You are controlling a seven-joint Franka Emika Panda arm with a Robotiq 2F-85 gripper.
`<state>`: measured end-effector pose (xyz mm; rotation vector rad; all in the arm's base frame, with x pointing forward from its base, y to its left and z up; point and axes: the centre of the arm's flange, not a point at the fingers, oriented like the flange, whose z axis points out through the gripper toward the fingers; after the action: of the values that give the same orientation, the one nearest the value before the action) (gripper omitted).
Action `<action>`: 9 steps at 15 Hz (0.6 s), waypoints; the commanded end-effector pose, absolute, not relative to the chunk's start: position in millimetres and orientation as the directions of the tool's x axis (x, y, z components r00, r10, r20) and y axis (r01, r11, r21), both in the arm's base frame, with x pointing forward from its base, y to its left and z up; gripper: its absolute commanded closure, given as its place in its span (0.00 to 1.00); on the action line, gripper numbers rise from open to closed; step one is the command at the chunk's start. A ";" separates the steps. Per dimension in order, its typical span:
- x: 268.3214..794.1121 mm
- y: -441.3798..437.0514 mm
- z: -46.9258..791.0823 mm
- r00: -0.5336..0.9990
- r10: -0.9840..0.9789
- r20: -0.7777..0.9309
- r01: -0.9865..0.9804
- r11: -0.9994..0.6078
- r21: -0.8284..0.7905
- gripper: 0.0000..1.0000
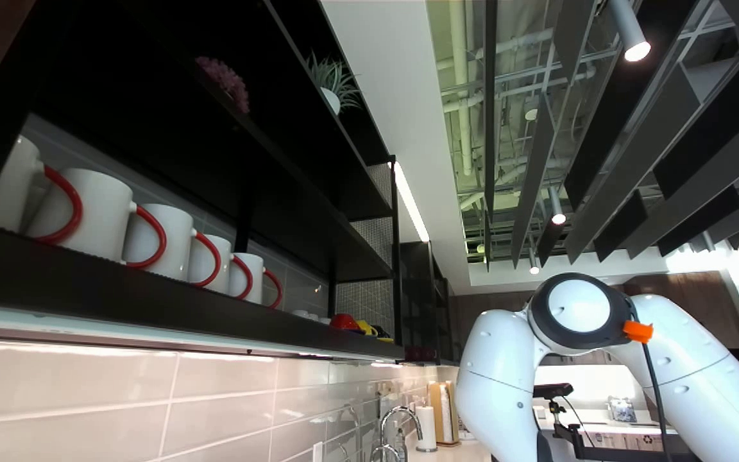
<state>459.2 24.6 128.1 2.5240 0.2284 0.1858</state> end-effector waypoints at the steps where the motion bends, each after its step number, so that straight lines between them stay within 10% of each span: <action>1: 451.0 35.0 151.7 0.985 0.146 0.093 0.064 -0.808 0.586 0.99; 9: 426.7 47.8 193.4 0.994 0.049 0.099 -0.030 -0.745 0.666 0.99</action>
<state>449.4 39.3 162.9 2.4693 0.0770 0.1609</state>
